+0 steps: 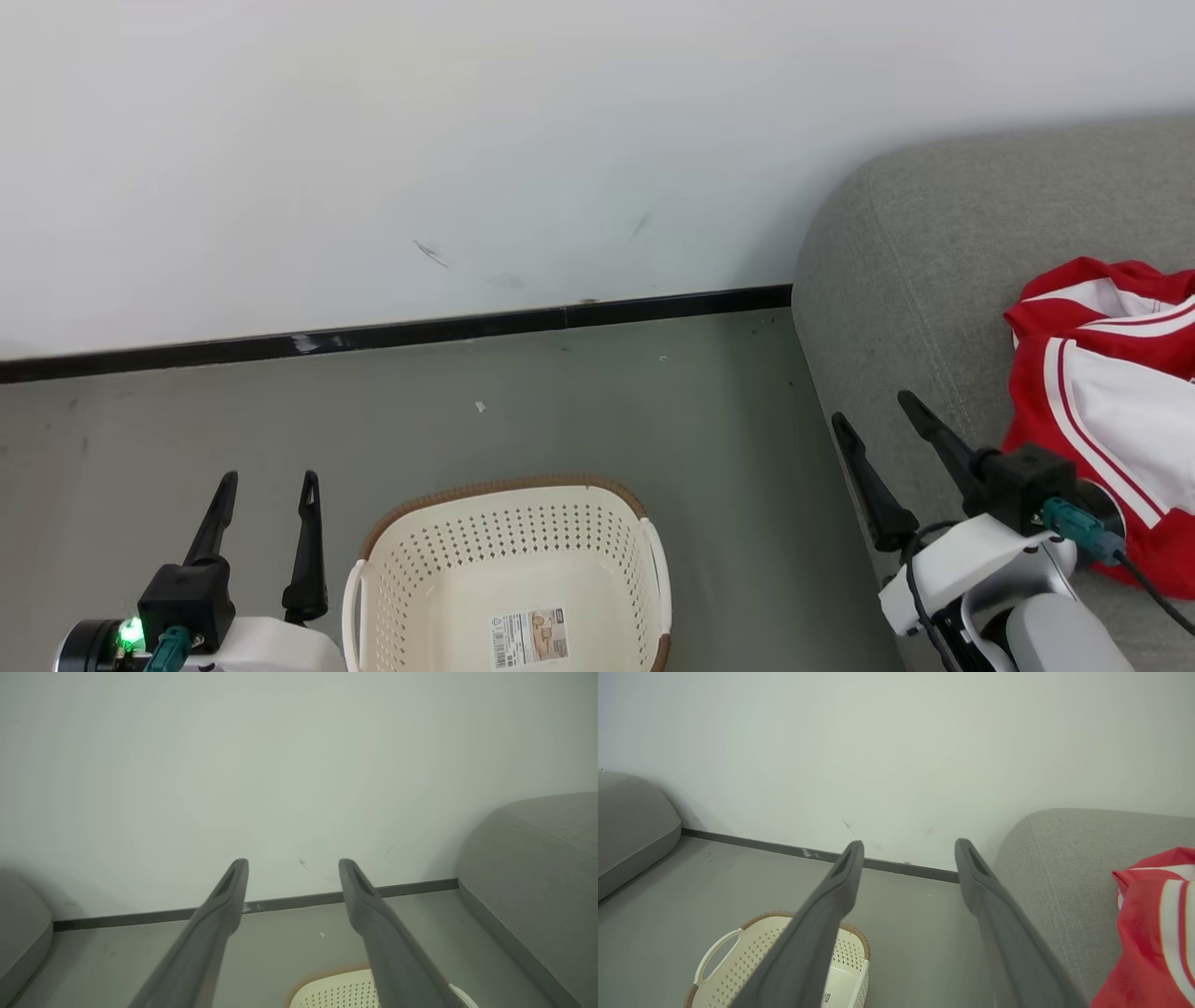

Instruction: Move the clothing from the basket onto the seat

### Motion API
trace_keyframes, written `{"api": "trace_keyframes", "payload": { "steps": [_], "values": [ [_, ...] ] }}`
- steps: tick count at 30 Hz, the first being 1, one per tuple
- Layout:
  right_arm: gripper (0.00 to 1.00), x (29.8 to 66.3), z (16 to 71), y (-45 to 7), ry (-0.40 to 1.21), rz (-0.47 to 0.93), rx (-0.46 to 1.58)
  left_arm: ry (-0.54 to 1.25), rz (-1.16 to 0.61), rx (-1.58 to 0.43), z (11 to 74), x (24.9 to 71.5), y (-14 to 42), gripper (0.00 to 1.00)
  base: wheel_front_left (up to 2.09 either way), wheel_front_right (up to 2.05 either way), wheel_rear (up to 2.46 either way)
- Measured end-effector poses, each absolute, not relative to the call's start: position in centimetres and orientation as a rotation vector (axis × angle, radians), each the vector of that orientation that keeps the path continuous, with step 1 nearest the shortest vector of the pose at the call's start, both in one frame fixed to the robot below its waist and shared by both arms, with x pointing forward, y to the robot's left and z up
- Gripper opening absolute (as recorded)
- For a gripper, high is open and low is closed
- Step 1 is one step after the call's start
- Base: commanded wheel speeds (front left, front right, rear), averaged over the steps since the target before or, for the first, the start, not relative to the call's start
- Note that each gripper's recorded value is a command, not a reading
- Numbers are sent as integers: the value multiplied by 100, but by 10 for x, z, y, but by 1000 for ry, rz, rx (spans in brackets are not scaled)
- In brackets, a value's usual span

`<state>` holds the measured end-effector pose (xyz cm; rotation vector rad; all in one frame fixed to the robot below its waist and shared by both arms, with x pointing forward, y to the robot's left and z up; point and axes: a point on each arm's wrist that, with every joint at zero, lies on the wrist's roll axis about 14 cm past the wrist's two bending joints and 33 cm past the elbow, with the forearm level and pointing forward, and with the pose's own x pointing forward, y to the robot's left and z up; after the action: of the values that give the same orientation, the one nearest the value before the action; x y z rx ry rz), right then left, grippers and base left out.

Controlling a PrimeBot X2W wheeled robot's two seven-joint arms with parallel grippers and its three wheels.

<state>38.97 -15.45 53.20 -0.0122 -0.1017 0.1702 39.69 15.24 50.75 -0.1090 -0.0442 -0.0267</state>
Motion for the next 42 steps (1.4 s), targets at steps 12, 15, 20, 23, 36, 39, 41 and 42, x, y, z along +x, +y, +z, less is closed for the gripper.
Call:
{"api": "trace_keyframes", "payload": {
  "steps": [12, 15, 20, 23, 36, 39, 41, 42],
  "values": [
    [100, 364, 520, -153, -82, 151, 2, -42, -1, -99, 507, 376, 162, 100, 0, 0, 0],
    [100, 357, 518, -154, -80, 144, 5, -47, -5, -82, 509, 374, 162, 100, 0, 0, 0],
    [100, 350, 519, -161, -88, 121, -7, -33, -6, -60, 503, 368, 165, 100, 0, 0, 0],
    [100, 346, 517, -162, -85, 115, -12, -31, -4, -56, 503, 366, 166, 100, 0, 0, 0],
    [100, 337, 521, -162, -108, 109, -8, -53, 12, -51, 510, 364, 171, 100, 0, 0, 0],
    [100, 337, 523, -161, -115, 113, 6, -47, 15, -49, 507, 363, 172, 100, 0, 0, 0],
    [100, 337, 523, -160, -118, 114, 17, -41, 17, -47, 506, 362, 173, 100, 0, 0, 0],
    [100, 336, 522, -160, -115, 114, 22, -40, 18, -47, 505, 362, 173, 100, 0, 0, 0]
  ]
}}
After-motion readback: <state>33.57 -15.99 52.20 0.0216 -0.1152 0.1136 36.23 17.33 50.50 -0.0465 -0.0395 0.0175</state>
